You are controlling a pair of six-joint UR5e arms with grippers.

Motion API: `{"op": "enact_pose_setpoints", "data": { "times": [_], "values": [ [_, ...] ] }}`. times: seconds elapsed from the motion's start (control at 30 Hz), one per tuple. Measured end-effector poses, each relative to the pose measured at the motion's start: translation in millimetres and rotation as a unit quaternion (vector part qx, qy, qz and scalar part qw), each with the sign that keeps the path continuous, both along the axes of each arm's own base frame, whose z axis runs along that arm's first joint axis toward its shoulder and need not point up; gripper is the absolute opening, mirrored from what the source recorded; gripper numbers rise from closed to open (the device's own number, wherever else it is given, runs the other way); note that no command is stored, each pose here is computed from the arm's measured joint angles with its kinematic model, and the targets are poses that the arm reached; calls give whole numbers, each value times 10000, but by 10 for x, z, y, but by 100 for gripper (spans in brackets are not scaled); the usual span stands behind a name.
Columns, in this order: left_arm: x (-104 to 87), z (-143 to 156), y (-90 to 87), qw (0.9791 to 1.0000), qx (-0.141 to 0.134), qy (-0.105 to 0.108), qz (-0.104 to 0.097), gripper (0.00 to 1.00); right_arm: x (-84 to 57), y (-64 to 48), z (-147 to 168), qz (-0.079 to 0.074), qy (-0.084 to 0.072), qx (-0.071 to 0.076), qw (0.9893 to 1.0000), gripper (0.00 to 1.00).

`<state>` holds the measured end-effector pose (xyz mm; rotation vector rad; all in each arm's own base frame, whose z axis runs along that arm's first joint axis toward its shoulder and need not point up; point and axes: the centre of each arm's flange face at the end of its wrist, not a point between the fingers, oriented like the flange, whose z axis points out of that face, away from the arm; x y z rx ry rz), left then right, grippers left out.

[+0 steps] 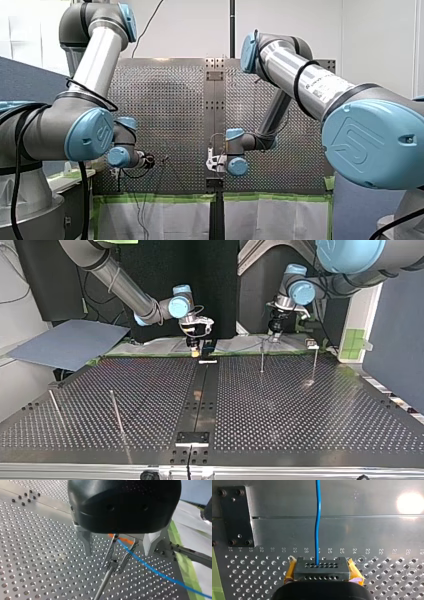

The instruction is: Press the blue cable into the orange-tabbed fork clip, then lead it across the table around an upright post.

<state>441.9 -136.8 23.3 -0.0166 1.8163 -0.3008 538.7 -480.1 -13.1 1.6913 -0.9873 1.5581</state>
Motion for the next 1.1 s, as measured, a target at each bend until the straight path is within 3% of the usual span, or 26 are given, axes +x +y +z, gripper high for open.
{"op": "enact_pose_setpoints", "data": {
  "times": [1.1],
  "values": [
    [-59,-7,-107,9999,8,2,-153,100,-5,8,-32,5,18,24,10000,0]
  ]
}}
